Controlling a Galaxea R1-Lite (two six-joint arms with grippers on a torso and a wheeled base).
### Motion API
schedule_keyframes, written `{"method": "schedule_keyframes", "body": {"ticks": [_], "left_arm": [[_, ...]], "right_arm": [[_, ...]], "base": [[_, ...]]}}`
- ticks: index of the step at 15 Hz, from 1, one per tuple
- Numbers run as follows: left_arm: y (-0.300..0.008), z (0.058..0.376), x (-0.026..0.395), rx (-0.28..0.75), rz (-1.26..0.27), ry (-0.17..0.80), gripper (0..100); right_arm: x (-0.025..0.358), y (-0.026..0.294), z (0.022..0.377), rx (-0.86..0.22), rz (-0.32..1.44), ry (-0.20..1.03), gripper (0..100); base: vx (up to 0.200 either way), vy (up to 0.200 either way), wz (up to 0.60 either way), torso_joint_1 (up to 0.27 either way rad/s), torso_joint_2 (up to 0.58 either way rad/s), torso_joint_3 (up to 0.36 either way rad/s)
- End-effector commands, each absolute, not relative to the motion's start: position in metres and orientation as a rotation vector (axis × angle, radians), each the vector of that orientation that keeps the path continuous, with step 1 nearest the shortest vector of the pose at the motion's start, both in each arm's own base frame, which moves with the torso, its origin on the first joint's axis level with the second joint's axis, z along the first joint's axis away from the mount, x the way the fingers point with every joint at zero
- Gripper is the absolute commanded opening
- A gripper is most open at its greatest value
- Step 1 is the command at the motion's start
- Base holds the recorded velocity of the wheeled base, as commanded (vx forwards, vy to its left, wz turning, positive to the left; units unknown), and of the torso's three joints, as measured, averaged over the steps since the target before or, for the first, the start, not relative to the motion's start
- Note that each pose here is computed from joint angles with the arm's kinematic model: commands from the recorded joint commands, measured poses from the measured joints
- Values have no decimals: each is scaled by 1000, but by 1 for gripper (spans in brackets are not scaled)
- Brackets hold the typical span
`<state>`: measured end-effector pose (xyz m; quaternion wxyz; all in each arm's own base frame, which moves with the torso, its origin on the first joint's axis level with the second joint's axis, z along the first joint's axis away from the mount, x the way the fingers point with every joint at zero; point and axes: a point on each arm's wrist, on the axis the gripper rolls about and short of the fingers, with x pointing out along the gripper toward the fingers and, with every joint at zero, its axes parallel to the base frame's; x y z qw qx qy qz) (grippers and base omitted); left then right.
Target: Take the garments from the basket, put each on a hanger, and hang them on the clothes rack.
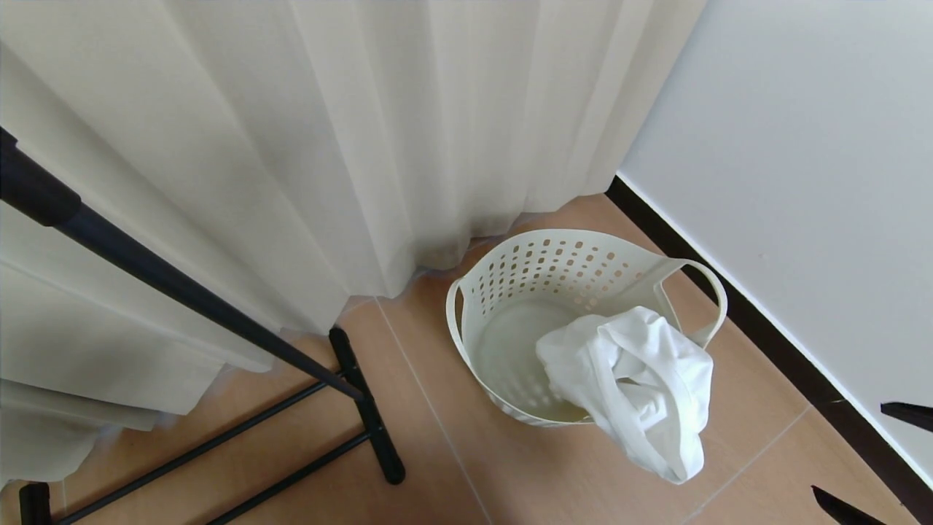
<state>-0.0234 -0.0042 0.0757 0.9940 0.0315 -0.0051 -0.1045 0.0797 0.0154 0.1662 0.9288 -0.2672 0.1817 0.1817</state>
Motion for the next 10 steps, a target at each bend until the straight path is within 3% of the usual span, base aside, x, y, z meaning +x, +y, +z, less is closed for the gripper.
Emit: {"method": "schedule_keyframes", "body": {"ticks": [1,3,10], "left_arm": [[-4,76,-23,63,-210,-10,100],[-4,76,-23,63,-210,-10,100],[-4,76,-23,63,-208,-10,100]], "right_arm": [[130,25,177,-752,463,444,100],[167,35,185,-1010,555,419,100],[265,95,160,-1153,620,547,100]], "base": [[0,0,0,0,0,0],[0,0,0,0,0,0],[0,0,0,0,0,0]]}}
